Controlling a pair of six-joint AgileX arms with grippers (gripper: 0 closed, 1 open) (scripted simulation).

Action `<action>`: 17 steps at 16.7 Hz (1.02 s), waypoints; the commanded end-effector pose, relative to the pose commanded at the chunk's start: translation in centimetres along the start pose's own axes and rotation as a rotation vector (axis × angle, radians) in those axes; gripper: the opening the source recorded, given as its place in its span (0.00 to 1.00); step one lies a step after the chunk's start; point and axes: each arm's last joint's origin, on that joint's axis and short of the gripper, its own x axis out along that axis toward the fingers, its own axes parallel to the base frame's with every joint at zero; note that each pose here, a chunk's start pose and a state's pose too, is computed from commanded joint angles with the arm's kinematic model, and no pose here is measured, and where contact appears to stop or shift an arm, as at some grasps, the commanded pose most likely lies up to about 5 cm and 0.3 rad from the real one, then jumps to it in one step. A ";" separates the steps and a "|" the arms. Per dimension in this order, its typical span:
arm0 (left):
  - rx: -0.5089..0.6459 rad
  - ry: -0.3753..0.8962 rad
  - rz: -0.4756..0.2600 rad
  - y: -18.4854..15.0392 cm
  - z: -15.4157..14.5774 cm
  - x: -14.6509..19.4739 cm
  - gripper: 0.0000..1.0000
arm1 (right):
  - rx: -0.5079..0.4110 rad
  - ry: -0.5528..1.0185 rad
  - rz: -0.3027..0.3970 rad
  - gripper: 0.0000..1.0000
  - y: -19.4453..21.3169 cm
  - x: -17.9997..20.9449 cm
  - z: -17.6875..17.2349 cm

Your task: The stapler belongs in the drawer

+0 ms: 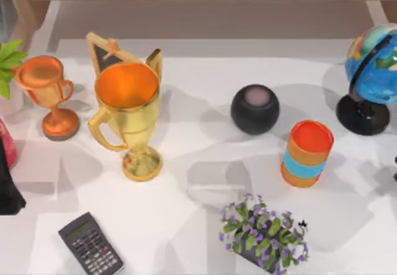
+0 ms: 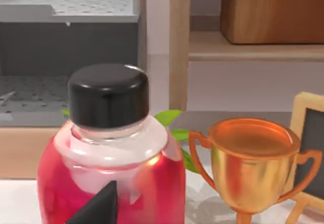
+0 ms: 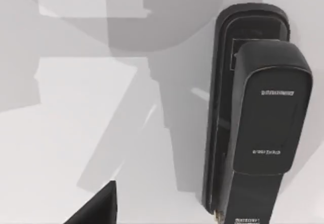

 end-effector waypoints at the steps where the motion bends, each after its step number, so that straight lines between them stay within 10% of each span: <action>1: 0.000 0.000 0.000 0.0 0.0 0.0 1.00 | 0.002 0.003 0.001 1.00 0.0 0.4 0.0; 11: 0.000 0.000 0.000 0.0 0.0 0.0 1.00 | 0.002 0.001 0.001 1.00 -0.1 4.9 0.0; 17: 0.000 0.000 0.000 0.0 0.0 0.0 1.00 | 0.002 0.001 0.001 0.55 -0.1 4.9 0.0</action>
